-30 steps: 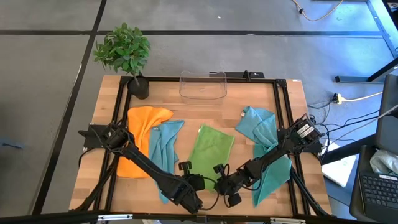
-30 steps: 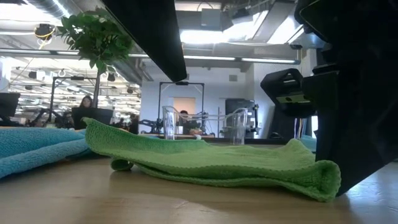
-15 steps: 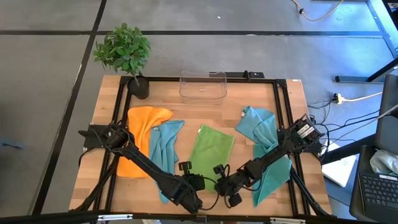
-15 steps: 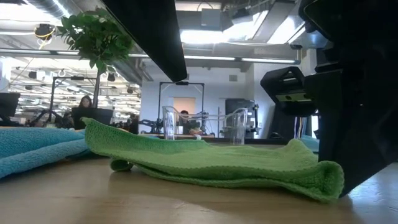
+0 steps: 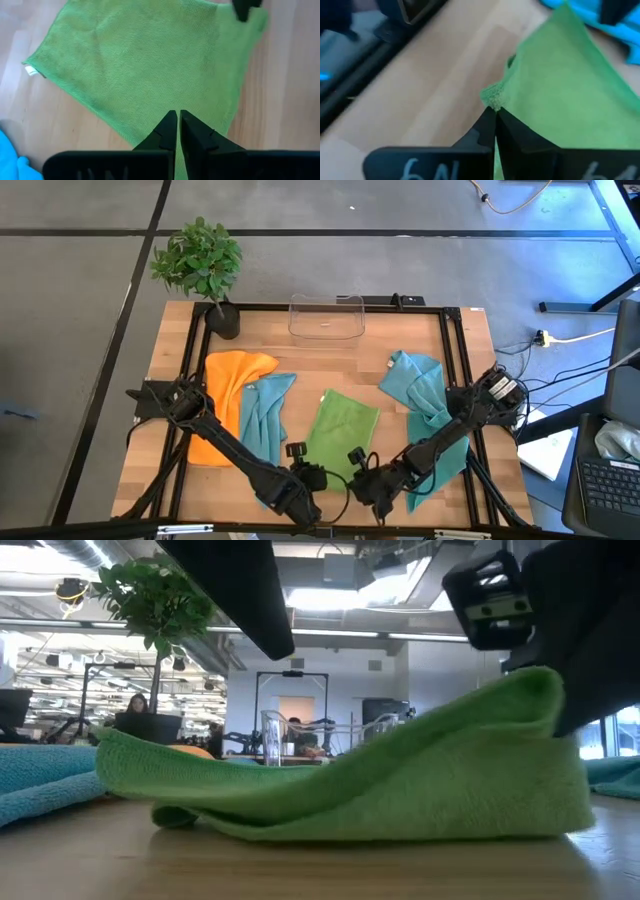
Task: Fold microfiber towels
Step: Fold the green microfiber towel
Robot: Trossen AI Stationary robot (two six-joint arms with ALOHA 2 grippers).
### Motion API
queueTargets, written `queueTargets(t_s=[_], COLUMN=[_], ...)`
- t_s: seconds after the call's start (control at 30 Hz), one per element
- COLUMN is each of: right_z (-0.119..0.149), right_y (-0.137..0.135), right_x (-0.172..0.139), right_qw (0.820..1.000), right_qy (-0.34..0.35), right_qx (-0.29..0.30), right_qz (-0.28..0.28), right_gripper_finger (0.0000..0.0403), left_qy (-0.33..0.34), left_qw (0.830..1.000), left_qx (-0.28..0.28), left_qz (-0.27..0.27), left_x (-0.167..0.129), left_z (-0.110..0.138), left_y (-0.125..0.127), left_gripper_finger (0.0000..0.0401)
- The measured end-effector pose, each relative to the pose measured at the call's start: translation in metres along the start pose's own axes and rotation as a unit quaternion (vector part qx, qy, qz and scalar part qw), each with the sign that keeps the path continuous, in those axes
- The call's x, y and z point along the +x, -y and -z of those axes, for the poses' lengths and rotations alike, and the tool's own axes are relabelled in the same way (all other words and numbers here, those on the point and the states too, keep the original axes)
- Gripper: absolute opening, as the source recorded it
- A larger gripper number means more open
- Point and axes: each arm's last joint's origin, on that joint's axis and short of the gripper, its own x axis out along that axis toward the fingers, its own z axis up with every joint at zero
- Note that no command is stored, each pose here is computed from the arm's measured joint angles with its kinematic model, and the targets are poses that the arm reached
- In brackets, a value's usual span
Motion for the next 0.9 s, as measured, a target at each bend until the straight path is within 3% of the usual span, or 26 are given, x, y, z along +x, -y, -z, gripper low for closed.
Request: queueTargets(t_s=[0.43,0.73,0.9], right_z=[0.005,0.011,0.006], right_y=[0.002,0.004,0.009], right_x=[-0.002,-0.002,-0.014], right_qw=[0.997,0.995,0.990], right_qy=[-0.024,-0.050,-0.046], right_qx=[-0.013,-0.012,-0.015], right_qz=[0.070,0.090,0.132], right_gripper_finger=[0.0010,0.0010,0.0010], left_qy=[0.009,0.017,0.018], left_qw=[1.000,1.000,1.000], left_qx=[-0.007,-0.013,-0.012], left_qz=[0.007,0.003,0.002], left_x=[0.000,0.000,0.000], left_z=[-0.002,-0.003,-0.003], left_y=[0.001,0.002,0.001], left_gripper_finger=[0.0019,0.0090,0.0118])
